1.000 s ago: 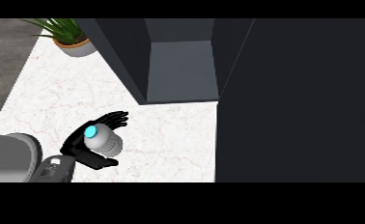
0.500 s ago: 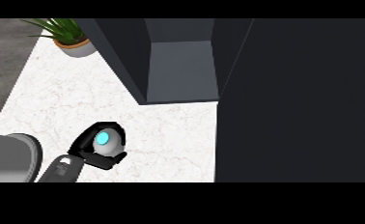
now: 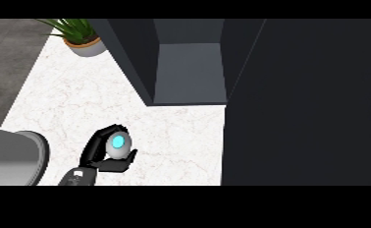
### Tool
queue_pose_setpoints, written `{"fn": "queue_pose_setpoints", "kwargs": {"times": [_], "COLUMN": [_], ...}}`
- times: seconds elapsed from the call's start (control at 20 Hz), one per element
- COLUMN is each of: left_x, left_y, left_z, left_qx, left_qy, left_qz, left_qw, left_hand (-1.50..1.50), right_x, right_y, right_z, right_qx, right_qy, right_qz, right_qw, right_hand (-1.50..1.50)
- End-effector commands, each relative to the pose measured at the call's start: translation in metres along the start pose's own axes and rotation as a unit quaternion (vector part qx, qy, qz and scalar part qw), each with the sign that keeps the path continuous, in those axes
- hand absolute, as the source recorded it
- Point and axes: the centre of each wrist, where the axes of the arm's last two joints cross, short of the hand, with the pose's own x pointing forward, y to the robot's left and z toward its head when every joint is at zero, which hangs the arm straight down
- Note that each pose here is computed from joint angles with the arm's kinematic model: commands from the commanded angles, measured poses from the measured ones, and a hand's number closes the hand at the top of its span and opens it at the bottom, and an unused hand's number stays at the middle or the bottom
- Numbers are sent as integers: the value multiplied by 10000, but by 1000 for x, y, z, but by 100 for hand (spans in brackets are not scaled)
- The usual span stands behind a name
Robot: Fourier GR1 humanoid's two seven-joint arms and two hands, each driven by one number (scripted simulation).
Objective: Pick up the bottled water, place it into the cabinet and close the cabinet
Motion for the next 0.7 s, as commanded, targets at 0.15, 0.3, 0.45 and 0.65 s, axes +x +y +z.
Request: {"fn": "queue_pose_setpoints", "kwargs": {"times": [0.15,0.3,0.45,0.65], "left_x": [-2,6,12,44], "left_y": [-50,-62,-78,-89], "left_z": [-7,-28,-29,-63], "left_qx": [785,664,637,494], "left_qy": [-53,-179,-301,-269], "left_qz": [244,400,571,647], "left_qw": [9966,9968,9959,9963], "left_hand": [150,150,150,150], "right_x": [26,41,37,39], "right_y": [-6,-1,-2,5], "right_z": [-7,-6,-2,-4], "right_qx": [-85,49,45,-32], "right_qy": [-73,-132,-145,-112], "right_qz": [267,288,219,125], "right_qw": [9996,9995,9996,9999], "right_hand": [-150,-150,-150,-150]}}
